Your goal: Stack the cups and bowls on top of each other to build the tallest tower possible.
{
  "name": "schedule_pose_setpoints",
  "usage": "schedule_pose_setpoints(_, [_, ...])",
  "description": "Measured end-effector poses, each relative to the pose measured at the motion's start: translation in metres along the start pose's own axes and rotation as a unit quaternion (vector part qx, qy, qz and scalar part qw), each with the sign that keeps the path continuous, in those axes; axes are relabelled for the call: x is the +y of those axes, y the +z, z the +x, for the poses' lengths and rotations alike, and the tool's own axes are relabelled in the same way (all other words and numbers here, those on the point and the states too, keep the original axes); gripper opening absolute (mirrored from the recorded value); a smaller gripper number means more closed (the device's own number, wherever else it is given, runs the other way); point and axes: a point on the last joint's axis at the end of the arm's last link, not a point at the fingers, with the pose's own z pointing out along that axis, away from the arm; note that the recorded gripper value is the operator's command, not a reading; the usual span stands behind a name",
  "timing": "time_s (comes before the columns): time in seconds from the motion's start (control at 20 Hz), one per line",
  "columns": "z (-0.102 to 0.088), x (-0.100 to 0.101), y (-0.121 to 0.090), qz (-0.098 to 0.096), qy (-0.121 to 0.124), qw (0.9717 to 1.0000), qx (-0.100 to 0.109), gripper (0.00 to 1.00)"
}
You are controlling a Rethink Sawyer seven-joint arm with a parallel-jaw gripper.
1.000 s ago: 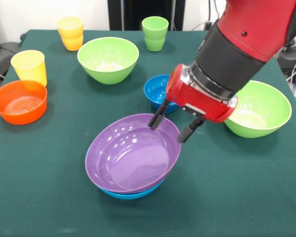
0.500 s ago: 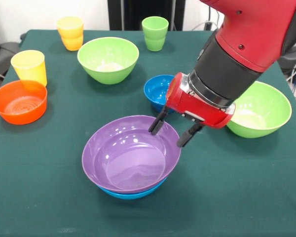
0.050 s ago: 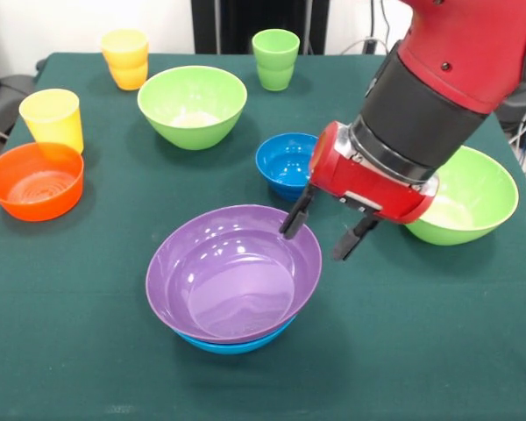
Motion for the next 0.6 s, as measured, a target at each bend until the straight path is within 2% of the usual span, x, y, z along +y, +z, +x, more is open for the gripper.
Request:
schedule_pose_setpoints(0.25, [-0.0057,0.0008,-0.0067,-0.004,0.002,1.0,-0.007,1.0])
schedule_pose_setpoints(0.6, [-0.0098,0.0052,-0.0046,-0.005,0.0,0.9999,-0.012,1.0])
